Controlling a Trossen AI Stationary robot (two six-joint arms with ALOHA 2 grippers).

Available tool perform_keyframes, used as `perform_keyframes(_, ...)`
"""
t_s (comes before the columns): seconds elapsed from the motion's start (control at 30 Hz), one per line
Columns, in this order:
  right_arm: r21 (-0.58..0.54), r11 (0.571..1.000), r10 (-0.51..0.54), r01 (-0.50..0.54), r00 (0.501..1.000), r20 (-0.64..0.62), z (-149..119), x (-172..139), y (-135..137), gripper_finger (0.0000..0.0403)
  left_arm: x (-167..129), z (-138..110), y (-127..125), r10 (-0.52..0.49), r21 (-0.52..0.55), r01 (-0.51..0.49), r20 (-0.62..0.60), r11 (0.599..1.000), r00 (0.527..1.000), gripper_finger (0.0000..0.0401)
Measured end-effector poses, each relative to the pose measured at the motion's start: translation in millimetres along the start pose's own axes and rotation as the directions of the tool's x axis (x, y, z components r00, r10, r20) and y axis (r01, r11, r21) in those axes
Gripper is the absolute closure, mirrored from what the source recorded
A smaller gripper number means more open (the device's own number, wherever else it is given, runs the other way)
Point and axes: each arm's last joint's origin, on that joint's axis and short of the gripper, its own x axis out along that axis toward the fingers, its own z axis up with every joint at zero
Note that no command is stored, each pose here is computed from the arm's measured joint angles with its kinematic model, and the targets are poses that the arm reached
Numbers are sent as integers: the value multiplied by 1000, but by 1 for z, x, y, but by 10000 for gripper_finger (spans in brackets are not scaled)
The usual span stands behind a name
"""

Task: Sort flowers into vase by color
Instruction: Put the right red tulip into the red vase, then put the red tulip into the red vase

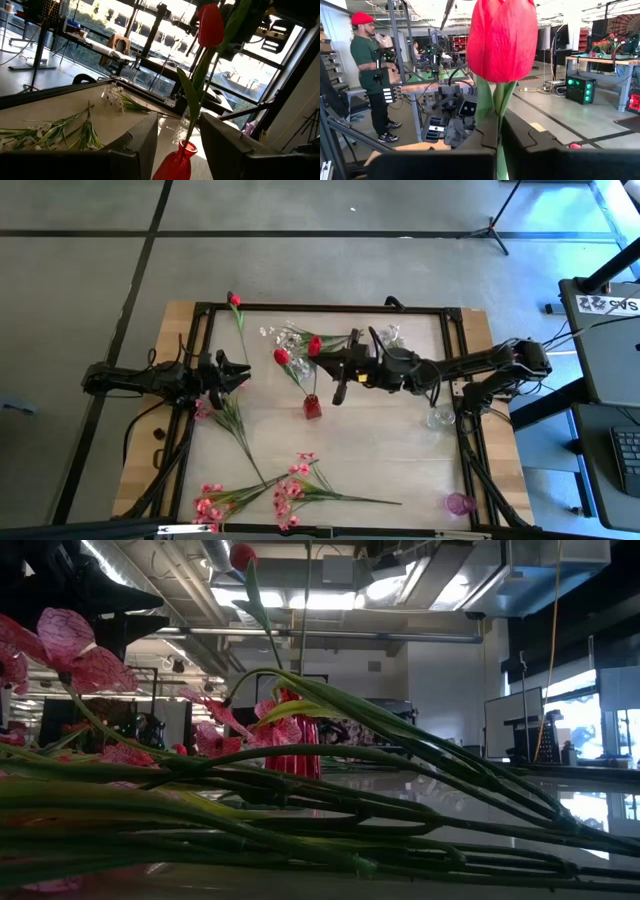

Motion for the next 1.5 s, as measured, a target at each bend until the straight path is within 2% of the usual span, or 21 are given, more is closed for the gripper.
perform_keyframes(0.5, -5, 1000, -14, 14, 991, -134, -46, 10, 2, 385, 0, 0, 0, 0, 0, 0, 1, 1000, 1000, 259)
perform_keyframes(0.6, -1, 1000, -16, 16, 987, -160, -55, 12, 3, 357, 0, 0, 0, 0, 0, 0, 0, 1000, 1000, 259)
perform_keyframes(0.83, -26, 1000, -22, 16, 974, -226, -59, 10, 2, 256, 0, 0, 0, 0, 0, 0, -1, 1000, 1000, 259)
perform_keyframes(0.93, -36, 999, -25, 17, 967, -252, -55, 10, 2, 217, 0, 0, 0, 2, 24, -2, 2, 1000, 1000, 259)
perform_keyframes(1.03, -53, 998, -30, 15, 954, -297, -49, 11, 3, 186, 0, 1, 0, 8, 133, -9, 12, 991, 1000, 259)
perform_keyframes(1.13, -63, 998, -33, 14, 947, -318, -34, 8, 3, 165, 0, 1, 0, 8, 174, -10, 13, 985, 1000, 259)
perform_keyframes(1.3, -106, 994, -41, 7, 947, -318, -3, -6, 11, 148, 0, 1, 0, 5, 171, -8, 16, 985, 1000, 259)
perform_keyframes(1.43, -188, 982, -68, 13, 954, -292, 21, -32, 29, 150, 0, 3, -2, -24, 85, 22, 22, 996, 999, 259)
perform_keyframes(1.5, -222, 975, -90, 26, 955, -284, 31, -48, 40, 152, 0, 6, -3, -35, 78, 30, 56, 997, 998, 259)
